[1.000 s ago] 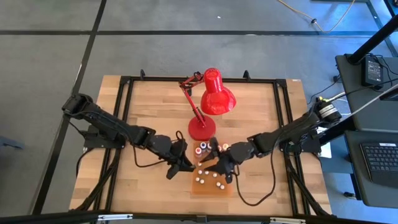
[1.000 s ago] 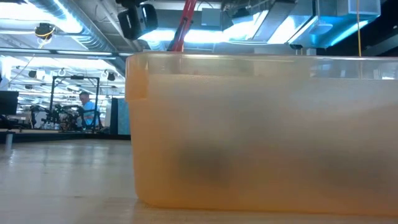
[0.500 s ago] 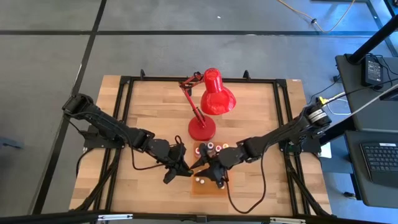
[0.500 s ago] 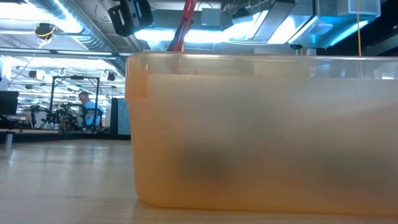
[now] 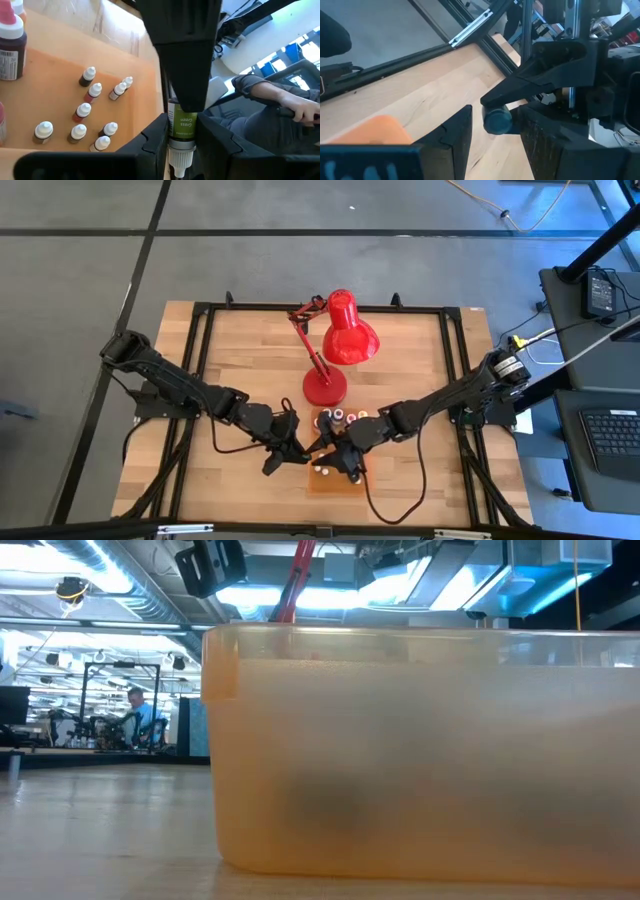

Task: Pick & Place food coloring
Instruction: Put the green food coloring bottle into the orange bin

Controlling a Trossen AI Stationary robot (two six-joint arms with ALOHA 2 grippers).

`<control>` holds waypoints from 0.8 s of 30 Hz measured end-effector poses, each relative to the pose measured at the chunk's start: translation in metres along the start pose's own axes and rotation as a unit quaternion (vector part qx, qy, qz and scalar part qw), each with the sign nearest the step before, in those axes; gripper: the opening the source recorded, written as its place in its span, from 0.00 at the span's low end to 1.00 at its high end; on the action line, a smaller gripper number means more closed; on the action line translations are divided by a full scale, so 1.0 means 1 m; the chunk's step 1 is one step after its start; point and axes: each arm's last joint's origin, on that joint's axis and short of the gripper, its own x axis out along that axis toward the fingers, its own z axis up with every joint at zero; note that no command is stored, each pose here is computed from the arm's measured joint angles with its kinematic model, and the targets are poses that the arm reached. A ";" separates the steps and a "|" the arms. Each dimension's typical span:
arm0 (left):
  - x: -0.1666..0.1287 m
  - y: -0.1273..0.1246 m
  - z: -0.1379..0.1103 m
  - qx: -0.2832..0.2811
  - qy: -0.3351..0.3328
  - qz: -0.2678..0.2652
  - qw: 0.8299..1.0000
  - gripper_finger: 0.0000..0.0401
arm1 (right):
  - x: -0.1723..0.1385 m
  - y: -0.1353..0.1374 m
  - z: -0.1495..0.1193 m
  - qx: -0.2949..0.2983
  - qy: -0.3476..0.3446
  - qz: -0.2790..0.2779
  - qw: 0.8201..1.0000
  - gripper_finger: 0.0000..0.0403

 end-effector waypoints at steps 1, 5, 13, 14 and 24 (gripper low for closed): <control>0.000 0.000 0.000 0.003 -0.001 -0.001 1.000 0.21 | 0.000 -0.001 0.000 0.001 -0.001 0.002 1.000 0.40; 0.000 -0.003 0.002 0.010 -0.008 -0.018 1.000 0.20 | 0.000 -0.002 -0.001 0.007 -0.009 0.012 1.000 0.40; 0.000 -0.003 0.003 0.011 -0.011 -0.021 1.000 0.20 | 0.000 -0.002 -0.001 0.007 -0.012 0.012 1.000 0.40; 0.000 -0.003 0.003 0.011 -0.011 -0.021 1.000 0.20 | 0.000 -0.002 0.000 0.007 -0.014 0.012 1.000 0.40; 0.000 -0.003 0.003 0.018 -0.012 -0.020 1.000 0.21 | 0.000 -0.002 0.000 0.008 -0.016 0.010 1.000 0.32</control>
